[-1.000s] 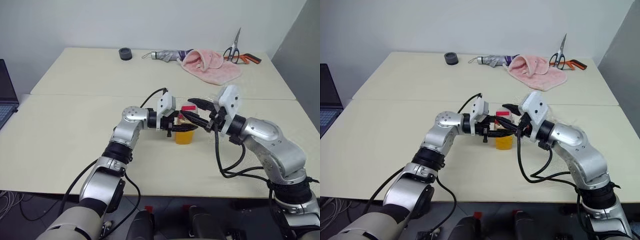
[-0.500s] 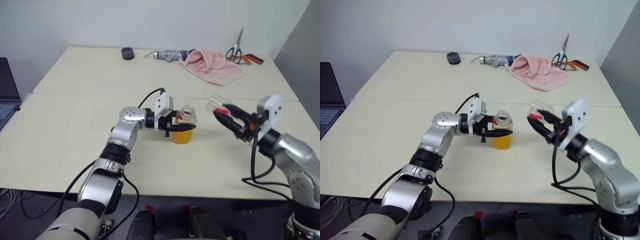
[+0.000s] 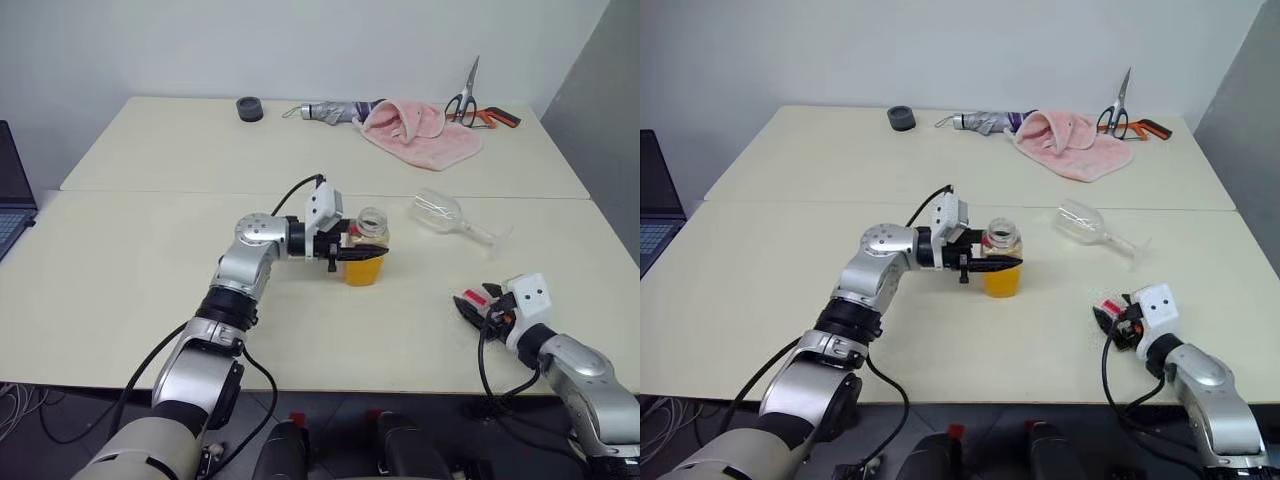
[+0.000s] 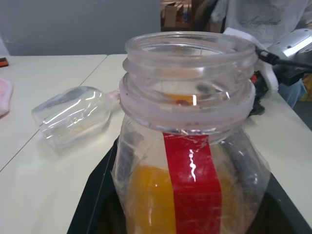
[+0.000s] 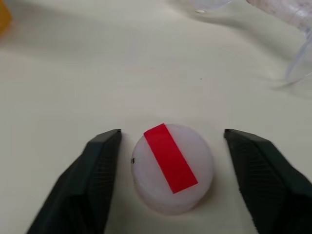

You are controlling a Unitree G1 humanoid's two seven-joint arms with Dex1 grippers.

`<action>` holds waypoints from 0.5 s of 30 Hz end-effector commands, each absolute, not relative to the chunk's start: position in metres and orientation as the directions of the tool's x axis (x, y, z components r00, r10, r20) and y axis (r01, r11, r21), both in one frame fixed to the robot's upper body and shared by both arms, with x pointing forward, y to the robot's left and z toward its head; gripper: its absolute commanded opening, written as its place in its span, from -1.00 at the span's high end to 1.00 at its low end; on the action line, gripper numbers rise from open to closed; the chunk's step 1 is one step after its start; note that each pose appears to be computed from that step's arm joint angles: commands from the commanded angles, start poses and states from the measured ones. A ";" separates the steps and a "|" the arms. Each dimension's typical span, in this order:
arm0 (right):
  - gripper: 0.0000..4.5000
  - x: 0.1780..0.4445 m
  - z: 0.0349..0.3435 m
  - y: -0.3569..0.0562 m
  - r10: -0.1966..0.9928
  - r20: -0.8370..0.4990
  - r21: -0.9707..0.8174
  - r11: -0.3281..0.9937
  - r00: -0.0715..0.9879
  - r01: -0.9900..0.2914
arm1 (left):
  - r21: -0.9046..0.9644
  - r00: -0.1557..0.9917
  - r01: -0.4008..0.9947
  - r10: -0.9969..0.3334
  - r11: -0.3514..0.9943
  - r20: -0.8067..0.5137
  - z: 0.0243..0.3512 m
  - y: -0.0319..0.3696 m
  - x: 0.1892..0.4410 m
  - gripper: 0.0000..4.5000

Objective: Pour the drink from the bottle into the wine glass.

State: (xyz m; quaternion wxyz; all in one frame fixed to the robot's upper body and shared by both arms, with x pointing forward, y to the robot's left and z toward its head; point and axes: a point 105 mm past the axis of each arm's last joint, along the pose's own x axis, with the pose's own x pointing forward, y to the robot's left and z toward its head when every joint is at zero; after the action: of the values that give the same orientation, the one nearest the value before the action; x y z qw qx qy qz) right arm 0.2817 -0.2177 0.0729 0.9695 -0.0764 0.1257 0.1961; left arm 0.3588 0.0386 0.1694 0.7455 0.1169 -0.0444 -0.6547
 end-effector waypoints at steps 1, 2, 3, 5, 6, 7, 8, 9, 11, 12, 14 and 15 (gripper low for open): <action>-1.00 0.278 0.095 -0.212 0.425 -0.204 -0.086 0.889 0.882 -0.449 | 0.289 0.195 0.940 -0.981 0.183 -0.014 0.193 0.049 0.363 0.21; -1.00 0.278 0.100 -0.213 0.431 -0.193 -0.085 0.888 0.881 -0.453 | 0.284 0.216 0.936 -0.976 0.206 -0.003 0.195 0.053 0.366 0.21; -1.00 0.277 0.106 -0.213 0.439 -0.186 -0.107 0.880 0.879 -0.462 | 0.279 0.250 0.929 -0.968 0.243 0.012 0.197 0.059 0.369 0.21; -1.00 0.276 0.121 -0.210 0.465 -0.180 -0.172 0.853 0.867 -0.493 | 0.263 0.335 0.905 -0.941 0.336 0.050 0.203 0.074 0.378 0.21; -1.00 0.276 0.131 -0.202 0.502 -0.180 -0.209 0.821 0.846 -0.532 | 0.251 0.394 0.882 -0.916 0.399 0.070 0.207 0.086 0.383 0.21; -1.00 0.275 0.140 -0.192 0.541 -0.176 -0.233 0.789 0.822 -0.569 | 0.241 0.444 0.860 -0.892 0.450 0.083 0.209 0.096 0.388 0.21; -1.00 0.275 0.148 -0.181 0.580 -0.170 -0.246 0.758 0.796 -0.604 | 0.233 0.487 0.838 -0.869 0.494 0.091 0.210 0.106 0.392 0.21; -1.00 0.274 0.156 -0.166 0.636 -0.156 -0.244 0.716 0.755 -0.654 | 0.226 0.538 0.808 -0.838 0.544 0.092 0.210 0.118 0.396 0.21; -1.00 0.273 0.169 -0.138 0.727 -0.138 -0.234 0.635 0.672 -0.736 | 0.226 0.629 0.743 -0.773 0.630 0.085 0.208 0.138 0.404 0.21; -1.00 0.274 0.173 -0.125 0.762 -0.130 -0.231 0.599 0.634 -0.767 | 0.226 0.666 0.712 -0.741 0.665 0.085 0.207 0.148 0.407 0.21; -1.00 0.278 0.183 -0.101 0.813 -0.109 -0.238 0.537 0.571 -0.810 | 0.223 0.743 0.634 -0.663 0.741 0.091 0.207 0.168 0.414 0.21; -1.00 0.280 0.186 -0.088 0.836 -0.105 -0.240 0.505 0.539 -0.829 | 0.216 0.774 0.596 -0.625 0.773 0.099 0.208 0.178 0.416 0.21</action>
State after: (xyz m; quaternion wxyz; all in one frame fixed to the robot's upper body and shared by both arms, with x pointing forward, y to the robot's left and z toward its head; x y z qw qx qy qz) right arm 0.2832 -0.1026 0.1810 0.8816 -0.1295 -0.0045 0.4539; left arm 0.4126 0.1610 0.1902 0.9245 0.0823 -0.0525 -0.3685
